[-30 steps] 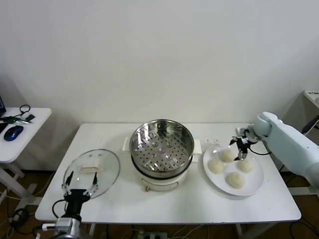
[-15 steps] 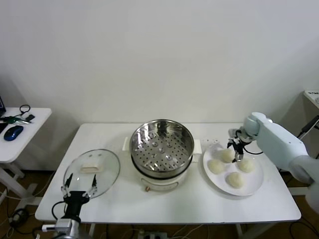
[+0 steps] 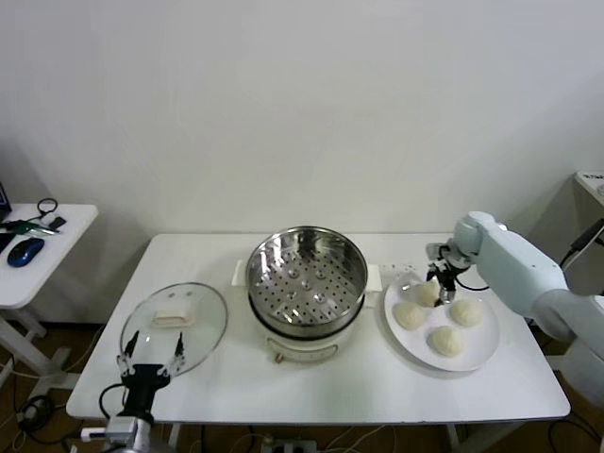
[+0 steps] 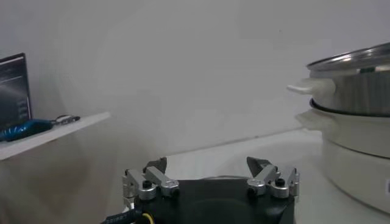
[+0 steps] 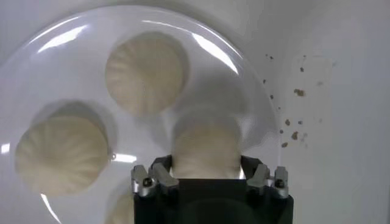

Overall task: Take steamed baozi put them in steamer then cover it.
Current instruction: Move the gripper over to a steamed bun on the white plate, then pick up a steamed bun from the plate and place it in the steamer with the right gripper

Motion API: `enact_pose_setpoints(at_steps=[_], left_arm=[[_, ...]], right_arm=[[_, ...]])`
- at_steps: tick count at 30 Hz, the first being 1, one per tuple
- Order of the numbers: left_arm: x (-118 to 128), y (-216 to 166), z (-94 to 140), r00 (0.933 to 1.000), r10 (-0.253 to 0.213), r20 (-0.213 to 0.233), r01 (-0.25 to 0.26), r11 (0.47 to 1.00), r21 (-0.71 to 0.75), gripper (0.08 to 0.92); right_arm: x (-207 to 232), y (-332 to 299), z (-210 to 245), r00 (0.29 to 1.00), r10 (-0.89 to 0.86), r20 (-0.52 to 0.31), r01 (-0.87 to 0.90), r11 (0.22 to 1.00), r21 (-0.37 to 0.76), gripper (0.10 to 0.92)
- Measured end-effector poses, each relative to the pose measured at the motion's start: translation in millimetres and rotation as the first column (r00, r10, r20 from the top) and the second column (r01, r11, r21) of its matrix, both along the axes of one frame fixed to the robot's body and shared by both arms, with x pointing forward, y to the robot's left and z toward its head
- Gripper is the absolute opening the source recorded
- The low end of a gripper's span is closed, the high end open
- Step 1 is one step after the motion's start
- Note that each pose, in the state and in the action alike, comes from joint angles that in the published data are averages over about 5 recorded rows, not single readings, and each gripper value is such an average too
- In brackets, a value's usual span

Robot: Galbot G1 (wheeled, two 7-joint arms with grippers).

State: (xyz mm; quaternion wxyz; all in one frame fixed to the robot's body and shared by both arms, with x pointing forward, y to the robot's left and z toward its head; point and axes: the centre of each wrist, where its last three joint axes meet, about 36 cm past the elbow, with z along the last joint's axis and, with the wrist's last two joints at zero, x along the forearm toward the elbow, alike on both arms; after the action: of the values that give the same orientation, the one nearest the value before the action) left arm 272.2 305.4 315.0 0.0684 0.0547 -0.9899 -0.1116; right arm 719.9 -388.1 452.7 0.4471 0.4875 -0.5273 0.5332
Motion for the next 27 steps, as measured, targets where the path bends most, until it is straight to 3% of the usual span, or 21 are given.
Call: enact_pose_setpoints(at_steps=[12,20,27], left_arm=[[-3.0,0.4,0.0,1.0000,0.001,-0.004,-0.001,1.000,0.002,0.823],[-5.4,-0.7,-0.6,0.9999,-0.003,-0.010,0.003,1.000,0.001,0.823],[-8.8,-5.4,0.0,0.9999,-0.009,-0.012,0.009,1.000,-0.006,0.823]], right_arm=[[4.5,4.7,33.0,0.997,0.072,0.024,-0.072,0.997,-0.001,0.679],[12.4,41.0,104.7,0.965,0.250,0.084,-0.250,0.968,-0.016,0.679],[13.7,91.6,179.1,0.886,0.446,0.129,-0.440,0.895,-0.075,0.679]])
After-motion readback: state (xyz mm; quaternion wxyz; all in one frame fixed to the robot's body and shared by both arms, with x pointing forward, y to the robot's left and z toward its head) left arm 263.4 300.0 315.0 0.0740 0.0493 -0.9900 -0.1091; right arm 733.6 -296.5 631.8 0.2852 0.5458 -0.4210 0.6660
